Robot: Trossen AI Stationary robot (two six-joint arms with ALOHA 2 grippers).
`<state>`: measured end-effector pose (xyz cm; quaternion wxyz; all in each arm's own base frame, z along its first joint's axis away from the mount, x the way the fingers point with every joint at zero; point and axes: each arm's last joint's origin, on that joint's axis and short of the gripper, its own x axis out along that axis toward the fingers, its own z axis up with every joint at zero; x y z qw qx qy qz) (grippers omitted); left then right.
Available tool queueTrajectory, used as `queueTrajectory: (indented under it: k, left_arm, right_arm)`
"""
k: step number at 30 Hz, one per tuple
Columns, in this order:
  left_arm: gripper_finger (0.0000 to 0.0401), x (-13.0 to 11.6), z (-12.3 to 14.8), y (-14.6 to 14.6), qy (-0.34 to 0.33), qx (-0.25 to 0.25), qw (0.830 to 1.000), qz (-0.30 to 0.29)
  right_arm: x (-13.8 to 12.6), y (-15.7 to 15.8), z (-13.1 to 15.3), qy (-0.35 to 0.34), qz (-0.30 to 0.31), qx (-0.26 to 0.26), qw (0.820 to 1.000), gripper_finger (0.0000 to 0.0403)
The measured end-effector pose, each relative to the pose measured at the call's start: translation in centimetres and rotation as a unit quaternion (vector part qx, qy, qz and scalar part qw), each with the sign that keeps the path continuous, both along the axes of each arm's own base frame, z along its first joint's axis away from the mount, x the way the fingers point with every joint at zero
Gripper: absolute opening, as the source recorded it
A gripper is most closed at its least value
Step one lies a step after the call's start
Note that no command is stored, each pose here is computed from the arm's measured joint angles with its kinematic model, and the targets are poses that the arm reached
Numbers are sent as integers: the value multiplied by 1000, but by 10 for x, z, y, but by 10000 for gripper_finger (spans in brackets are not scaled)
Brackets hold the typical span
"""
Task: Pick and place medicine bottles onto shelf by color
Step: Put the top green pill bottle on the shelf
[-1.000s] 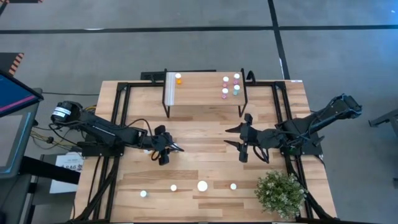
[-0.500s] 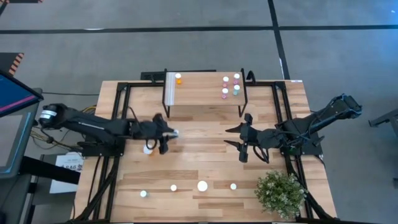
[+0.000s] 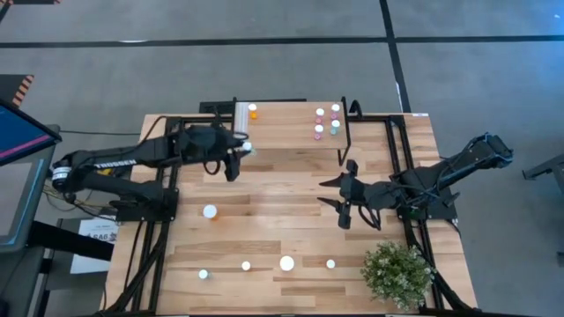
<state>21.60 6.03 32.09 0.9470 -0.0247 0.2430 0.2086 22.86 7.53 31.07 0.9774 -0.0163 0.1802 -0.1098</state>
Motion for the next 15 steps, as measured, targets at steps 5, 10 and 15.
queueTrajectory:
  k: [5, 10, 15]
  left_arm:
    - [98, 5, 4, 27, 13, -12, 1000, 22]
    - [98, 14, 2, 53, 20, -15, 999, 36]
    - [98, 22, -15, 78, 47, -43, 997, 53]
  right_arm:
    - [0, -1, 0, 0, 0, -4, 1000, 209]
    - [0, -2, 0, 3, -2, -5, 1000, 209]
    - [0, -2, 0, 3, -2, -5, 1000, 209]
